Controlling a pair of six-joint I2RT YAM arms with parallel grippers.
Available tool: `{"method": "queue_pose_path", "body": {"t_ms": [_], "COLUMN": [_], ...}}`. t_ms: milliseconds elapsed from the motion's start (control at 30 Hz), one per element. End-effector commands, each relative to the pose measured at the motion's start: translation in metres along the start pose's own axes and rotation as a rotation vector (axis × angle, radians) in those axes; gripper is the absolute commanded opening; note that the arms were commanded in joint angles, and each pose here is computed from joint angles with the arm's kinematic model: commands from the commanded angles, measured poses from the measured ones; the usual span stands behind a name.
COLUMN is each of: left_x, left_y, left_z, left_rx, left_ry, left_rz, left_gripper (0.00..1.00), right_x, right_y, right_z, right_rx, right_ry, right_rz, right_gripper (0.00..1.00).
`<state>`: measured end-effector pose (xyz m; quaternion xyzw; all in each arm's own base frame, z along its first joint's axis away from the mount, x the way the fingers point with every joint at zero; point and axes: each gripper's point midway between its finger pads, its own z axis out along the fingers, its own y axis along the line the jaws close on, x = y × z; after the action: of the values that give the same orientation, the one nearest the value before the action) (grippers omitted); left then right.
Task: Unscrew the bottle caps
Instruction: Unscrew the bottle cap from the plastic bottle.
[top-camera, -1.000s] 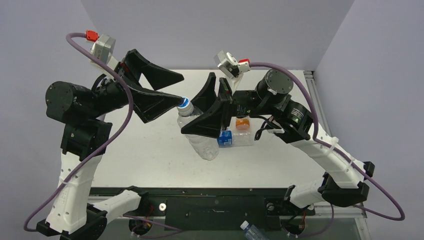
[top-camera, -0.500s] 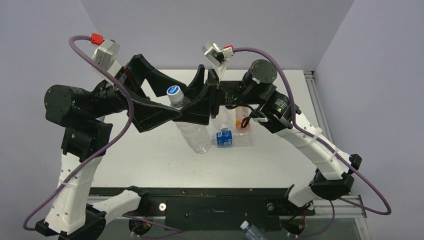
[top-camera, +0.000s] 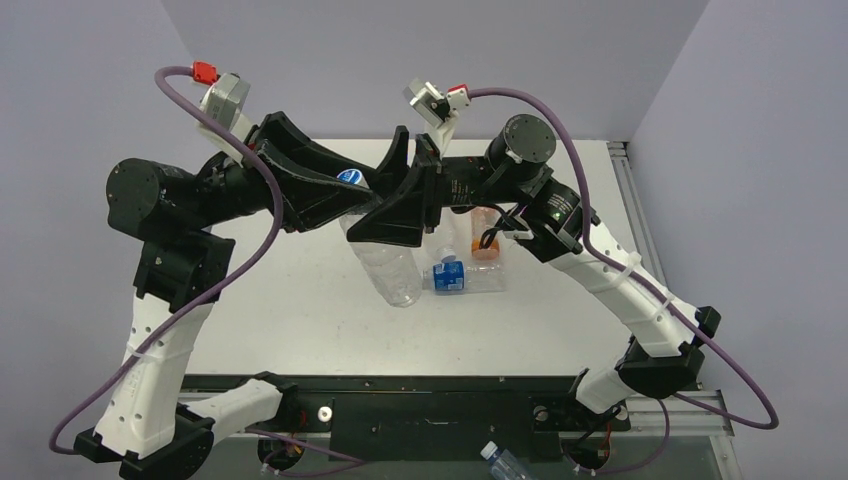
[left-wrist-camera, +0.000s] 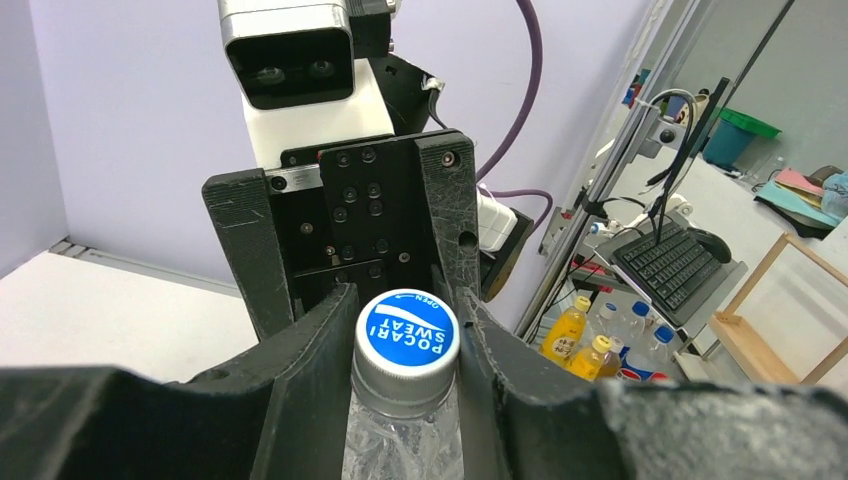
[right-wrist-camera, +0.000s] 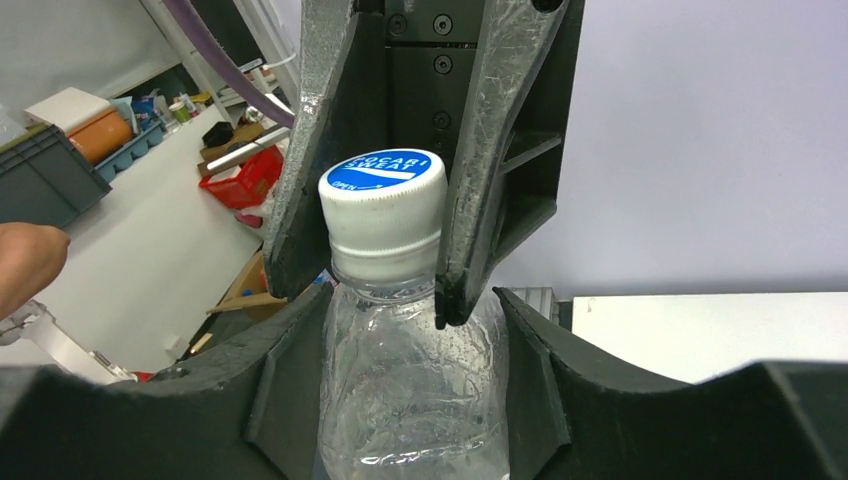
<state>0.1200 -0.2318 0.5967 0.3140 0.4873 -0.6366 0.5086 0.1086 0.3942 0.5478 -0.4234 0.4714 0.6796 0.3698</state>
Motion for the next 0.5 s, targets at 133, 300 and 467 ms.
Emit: {"method": "queue_pose_path", "body": {"t_ms": [133,300,467], "left_x": [-0.0197,-0.0187,-0.0152], "left_y": [-0.0320,-0.0314,-0.0295], "left_z": [-0.0038,-0.0038,-0.0042], "left_rx": [0.045,0.046,0.048], "left_ry": [-0.045,-0.042,-0.034], "left_rz": [0.057,0.055,0.062], "left_gripper": [0.53,0.58,0.37], "right_x": [-0.0045,-0.0072,-0.0084], "right_y": [-0.0179,-0.0165,-0.0167], "right_z": [-0.0093,-0.0095,-0.0082], "right_rx": [0.074,0.074,0.071], "right_ry": [-0.013,-0.019,-0.024], "right_rz": [-0.060,-0.065,-0.061], "right_gripper": [0.00,0.00,0.00]}}
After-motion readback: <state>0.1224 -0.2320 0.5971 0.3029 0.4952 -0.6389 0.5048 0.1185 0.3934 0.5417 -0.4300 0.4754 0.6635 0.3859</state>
